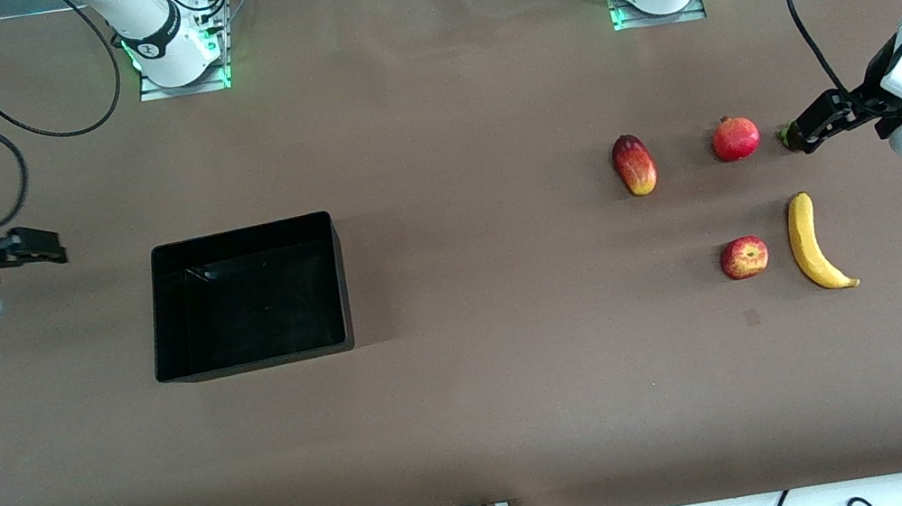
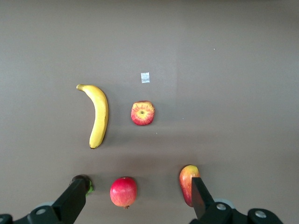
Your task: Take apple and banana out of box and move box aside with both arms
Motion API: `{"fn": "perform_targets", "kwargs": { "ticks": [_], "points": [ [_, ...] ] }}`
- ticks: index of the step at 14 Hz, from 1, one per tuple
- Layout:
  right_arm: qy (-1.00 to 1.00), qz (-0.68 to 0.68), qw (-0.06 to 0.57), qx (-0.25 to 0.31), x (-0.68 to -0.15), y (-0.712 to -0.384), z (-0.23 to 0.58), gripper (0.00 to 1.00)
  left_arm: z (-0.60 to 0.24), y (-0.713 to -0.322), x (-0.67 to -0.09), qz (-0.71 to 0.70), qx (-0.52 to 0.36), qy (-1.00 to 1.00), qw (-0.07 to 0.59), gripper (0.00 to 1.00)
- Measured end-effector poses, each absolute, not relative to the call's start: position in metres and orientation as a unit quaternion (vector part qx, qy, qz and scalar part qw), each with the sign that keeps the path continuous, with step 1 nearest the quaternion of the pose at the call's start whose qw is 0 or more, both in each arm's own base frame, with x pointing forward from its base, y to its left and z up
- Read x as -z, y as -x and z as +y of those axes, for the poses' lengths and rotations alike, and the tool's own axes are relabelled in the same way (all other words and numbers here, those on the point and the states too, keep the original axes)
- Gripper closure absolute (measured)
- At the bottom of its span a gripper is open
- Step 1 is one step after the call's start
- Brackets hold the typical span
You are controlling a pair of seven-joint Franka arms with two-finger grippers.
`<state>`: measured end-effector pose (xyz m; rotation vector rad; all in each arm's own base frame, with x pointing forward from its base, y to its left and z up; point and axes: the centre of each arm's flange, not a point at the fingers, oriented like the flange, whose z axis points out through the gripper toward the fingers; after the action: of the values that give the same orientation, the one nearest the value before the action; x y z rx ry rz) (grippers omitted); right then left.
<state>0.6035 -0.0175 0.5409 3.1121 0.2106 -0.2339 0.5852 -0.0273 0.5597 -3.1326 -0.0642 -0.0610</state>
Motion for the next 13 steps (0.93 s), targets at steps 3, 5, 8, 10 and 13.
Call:
{"fn": "perform_targets", "kwargs": {
  "ticks": [3, 5, 8, 10, 13],
  "points": [
    [-0.997, 0.057, 0.018, 0.057, -0.57, -0.603, -0.032, 0.0, -0.023, -0.585, -0.56, -0.023, 0.019, 1.0, 0.004, 0.0],
    [-0.995, 0.06, 0.033, 0.075, -0.58, -0.599, -0.03, 0.0, -0.02, -0.586, -0.56, -0.025, 0.019, 0.999, 0.004, 0.0],
    [-0.994, 0.062, 0.031, 0.085, -0.581, -0.599, -0.03, 0.0, -0.011, -0.586, -0.56, -0.031, 0.019, 0.999, 0.005, 0.0],
    [-0.994, 0.059, 0.015, 0.091, -0.57, -0.604, -0.038, 0.0, -0.007, -0.586, -0.56, -0.032, 0.019, 0.999, 0.005, 0.0],
    [-0.996, 0.042, 0.008, 0.081, -0.563, -0.61, -0.057, 0.0, -0.008, -0.586, -0.56, -0.031, 0.019, 0.999, 0.005, 0.0]
  ]
}}
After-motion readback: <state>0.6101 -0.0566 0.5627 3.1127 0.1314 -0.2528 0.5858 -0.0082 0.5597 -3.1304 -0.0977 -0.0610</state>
